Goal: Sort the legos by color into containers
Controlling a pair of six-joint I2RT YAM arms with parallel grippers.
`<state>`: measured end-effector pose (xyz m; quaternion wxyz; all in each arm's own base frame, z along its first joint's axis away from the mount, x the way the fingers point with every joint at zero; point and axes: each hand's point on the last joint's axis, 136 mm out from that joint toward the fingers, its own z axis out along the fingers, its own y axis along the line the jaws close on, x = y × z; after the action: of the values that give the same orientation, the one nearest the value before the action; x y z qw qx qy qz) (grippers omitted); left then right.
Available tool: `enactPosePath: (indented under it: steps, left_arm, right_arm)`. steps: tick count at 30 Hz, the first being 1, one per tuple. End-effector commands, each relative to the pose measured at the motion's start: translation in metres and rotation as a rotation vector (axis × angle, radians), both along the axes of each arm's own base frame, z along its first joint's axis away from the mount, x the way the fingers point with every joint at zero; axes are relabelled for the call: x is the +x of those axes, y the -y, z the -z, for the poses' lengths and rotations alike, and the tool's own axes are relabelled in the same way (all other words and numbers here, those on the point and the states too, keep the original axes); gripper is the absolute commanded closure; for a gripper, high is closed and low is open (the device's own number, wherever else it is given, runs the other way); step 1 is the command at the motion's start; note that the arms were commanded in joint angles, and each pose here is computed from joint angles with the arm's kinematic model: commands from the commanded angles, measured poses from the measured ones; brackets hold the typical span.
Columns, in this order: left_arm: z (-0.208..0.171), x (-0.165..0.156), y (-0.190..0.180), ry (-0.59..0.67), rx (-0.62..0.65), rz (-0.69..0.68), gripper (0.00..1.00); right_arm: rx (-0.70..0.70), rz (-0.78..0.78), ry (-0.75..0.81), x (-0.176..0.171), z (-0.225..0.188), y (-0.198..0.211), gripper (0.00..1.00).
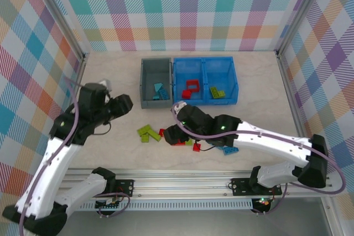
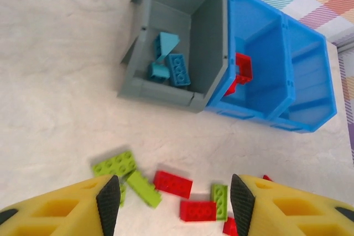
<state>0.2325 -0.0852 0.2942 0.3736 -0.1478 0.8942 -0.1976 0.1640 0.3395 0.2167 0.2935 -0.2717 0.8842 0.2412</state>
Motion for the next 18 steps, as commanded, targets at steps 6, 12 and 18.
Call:
enactPosePath:
  steps: [6, 12, 18]
  left_arm:
    - [0.037, -0.067, -0.042, -0.086, -0.027, -0.162, 0.44]
    - [0.041, -0.082, -0.058, -0.057, -0.052, -0.239, 0.44]
    - [0.03, -0.096, -0.072, 0.011, -0.087, -0.294, 0.44]
  right_arm:
    - [-0.08, -0.098, 0.021, -0.004, 0.018, -0.025, 0.22]
    - [-0.168, -0.194, -0.021, -0.011, 0.05, -0.048, 0.34]
    - [-0.232, -0.237, -0.039, -0.008, 0.072, -0.066, 0.41]
